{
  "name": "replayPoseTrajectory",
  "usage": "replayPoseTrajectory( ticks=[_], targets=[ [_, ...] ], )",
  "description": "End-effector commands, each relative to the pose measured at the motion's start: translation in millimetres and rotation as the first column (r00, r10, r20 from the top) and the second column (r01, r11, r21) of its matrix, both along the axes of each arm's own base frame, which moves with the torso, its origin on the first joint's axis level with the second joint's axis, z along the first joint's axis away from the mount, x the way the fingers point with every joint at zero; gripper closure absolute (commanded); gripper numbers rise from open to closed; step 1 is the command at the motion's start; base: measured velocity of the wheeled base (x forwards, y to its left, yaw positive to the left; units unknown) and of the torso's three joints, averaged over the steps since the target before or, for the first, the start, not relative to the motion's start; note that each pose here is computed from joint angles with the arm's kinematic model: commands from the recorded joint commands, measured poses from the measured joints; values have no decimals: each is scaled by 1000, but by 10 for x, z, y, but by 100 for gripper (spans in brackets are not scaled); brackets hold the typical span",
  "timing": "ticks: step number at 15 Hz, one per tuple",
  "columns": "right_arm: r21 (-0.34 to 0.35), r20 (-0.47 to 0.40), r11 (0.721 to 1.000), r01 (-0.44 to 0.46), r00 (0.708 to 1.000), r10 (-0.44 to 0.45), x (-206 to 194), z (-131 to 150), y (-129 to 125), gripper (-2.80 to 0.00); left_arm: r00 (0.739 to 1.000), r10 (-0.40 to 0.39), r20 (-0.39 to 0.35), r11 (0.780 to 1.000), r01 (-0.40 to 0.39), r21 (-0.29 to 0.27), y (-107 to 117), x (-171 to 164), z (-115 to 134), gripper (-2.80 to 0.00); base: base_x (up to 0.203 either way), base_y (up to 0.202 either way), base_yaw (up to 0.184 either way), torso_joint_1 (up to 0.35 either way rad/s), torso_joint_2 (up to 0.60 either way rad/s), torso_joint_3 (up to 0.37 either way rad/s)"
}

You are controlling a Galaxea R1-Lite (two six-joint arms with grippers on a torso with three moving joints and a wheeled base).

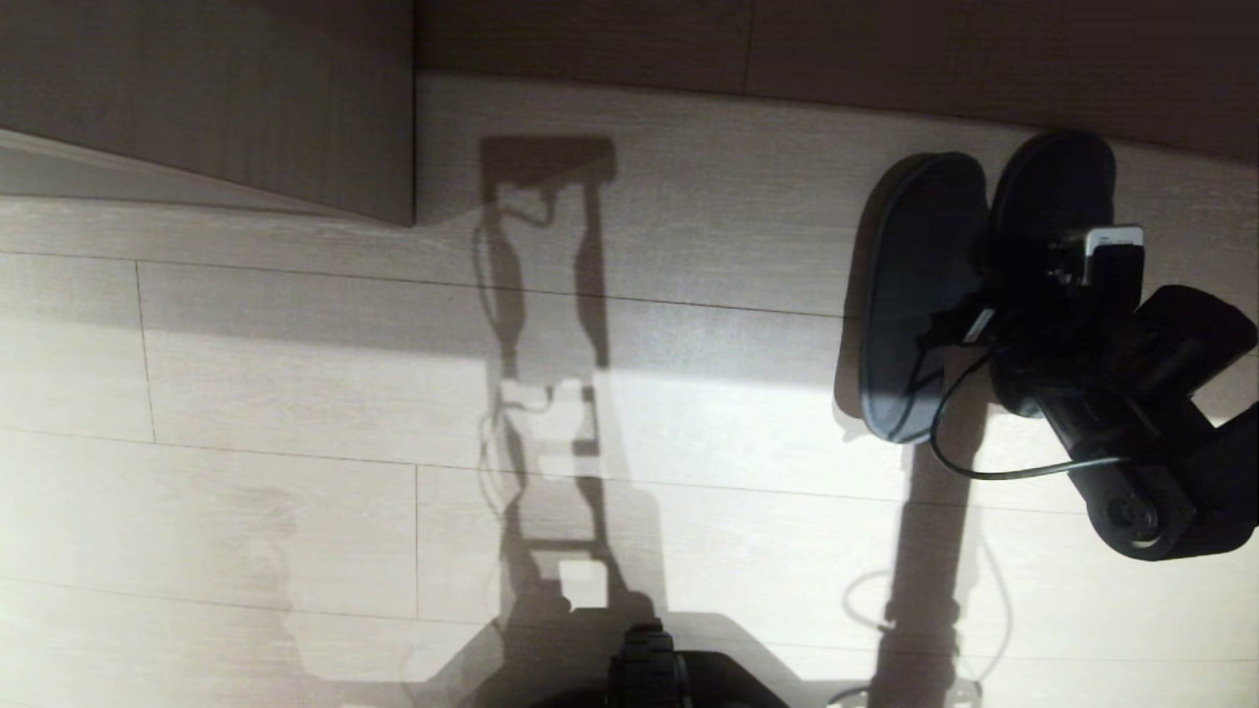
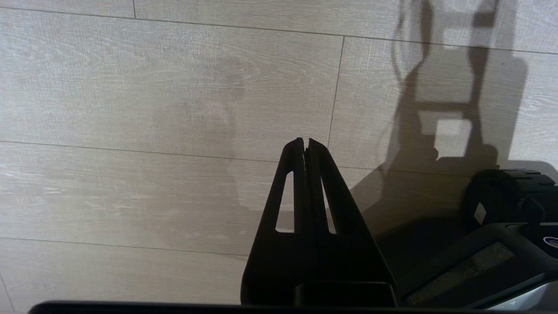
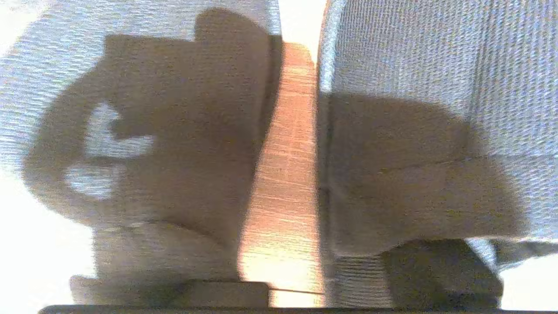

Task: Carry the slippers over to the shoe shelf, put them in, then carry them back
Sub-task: Place the slippers on the floor

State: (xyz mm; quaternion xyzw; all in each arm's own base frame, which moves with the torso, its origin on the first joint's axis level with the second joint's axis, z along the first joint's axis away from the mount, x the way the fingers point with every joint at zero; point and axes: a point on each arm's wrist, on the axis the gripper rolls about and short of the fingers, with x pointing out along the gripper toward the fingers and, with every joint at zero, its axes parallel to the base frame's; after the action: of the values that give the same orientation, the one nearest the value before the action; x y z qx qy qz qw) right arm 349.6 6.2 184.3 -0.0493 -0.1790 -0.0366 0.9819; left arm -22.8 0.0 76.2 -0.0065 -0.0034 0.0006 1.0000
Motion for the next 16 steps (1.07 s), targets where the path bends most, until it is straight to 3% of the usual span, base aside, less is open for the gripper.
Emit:
replayPoseTrajectory(
  ticks=[1, 16],
  targets=[
    [-2, 10, 1000, -2, 1000, 2, -12, 14, 2, -280, 1000, 0, 2, 1000, 0, -1, 0, -1, 0, 0, 0, 0, 0, 0, 0, 0],
    [-13, -44, 1000, -10, 999, 10, -296, 50, 15, -280, 1000, 0, 1, 1000, 0, -1, 0, 0, 0, 0, 0, 0, 0, 0, 0, 0]
  ],
)
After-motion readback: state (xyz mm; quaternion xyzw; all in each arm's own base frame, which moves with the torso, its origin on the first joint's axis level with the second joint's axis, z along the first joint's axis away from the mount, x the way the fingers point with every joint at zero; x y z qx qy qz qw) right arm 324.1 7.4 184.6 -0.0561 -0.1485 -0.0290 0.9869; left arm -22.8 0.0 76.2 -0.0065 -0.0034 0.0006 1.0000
